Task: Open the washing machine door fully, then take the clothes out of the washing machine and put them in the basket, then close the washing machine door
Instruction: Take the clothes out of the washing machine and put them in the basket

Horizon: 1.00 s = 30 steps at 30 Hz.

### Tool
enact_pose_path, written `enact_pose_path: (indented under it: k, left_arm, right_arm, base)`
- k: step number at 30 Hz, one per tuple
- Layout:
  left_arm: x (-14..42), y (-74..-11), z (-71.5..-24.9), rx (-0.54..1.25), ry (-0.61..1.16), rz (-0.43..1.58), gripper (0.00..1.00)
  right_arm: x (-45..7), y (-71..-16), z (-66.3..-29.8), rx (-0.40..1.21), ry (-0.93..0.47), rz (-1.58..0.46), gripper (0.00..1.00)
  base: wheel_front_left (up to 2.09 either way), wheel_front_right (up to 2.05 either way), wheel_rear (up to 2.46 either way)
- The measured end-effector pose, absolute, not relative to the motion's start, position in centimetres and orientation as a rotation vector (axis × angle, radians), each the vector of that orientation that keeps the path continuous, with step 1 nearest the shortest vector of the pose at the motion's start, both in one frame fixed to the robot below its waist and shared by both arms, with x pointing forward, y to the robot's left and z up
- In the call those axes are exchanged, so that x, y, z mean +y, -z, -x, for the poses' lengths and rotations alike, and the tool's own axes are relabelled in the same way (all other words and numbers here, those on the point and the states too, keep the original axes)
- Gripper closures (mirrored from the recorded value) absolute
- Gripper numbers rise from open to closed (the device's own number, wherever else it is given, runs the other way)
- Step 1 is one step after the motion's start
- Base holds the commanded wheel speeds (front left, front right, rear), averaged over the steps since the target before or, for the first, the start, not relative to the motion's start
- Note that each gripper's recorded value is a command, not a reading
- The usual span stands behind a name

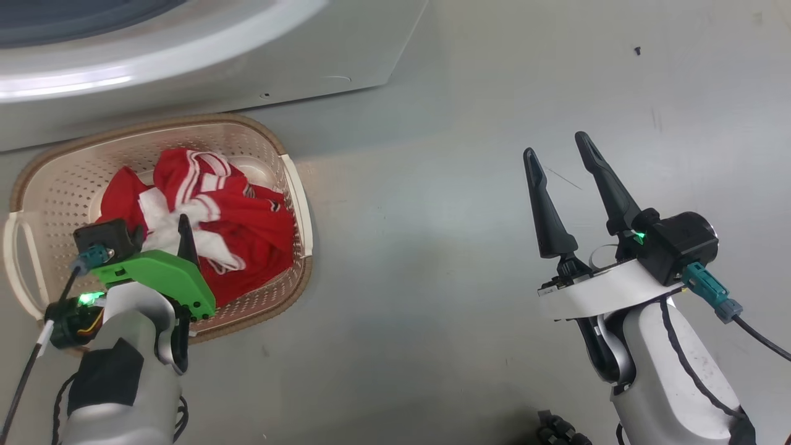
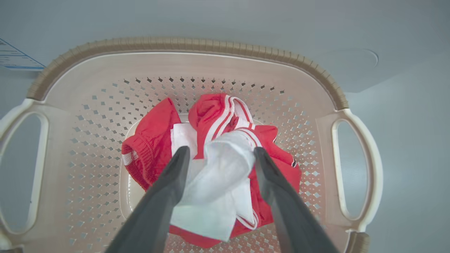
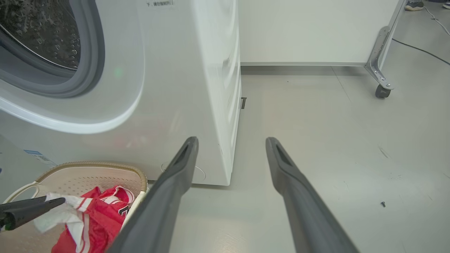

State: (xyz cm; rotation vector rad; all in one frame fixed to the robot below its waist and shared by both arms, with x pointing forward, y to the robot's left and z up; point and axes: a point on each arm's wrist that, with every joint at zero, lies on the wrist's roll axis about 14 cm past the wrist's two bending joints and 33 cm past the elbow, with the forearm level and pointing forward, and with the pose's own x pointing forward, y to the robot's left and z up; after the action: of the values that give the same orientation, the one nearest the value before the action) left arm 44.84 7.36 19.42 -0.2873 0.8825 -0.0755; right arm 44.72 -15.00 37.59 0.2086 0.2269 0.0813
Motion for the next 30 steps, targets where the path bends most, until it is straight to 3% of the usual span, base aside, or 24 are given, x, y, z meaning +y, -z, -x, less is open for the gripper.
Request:
enact_pose_path:
  k: [18,30]
  left_arm:
    - [9.2,-29.2,-48.9,0.536,0.088,0.287,0.0]
    - [10.2,-43.8,-51.9,0.115,0.131,0.259,0.0]
  right_arm:
    - [-13.7,-40.6,-43.8,0.17,-0.122,-0.2,0.0]
    - [-12.5,-44.1,-42.3,0.097,-0.158,-0.203,0.0]
  base:
    - [0.0,0.0,0.0]
    - [0.0,0.0,0.0]
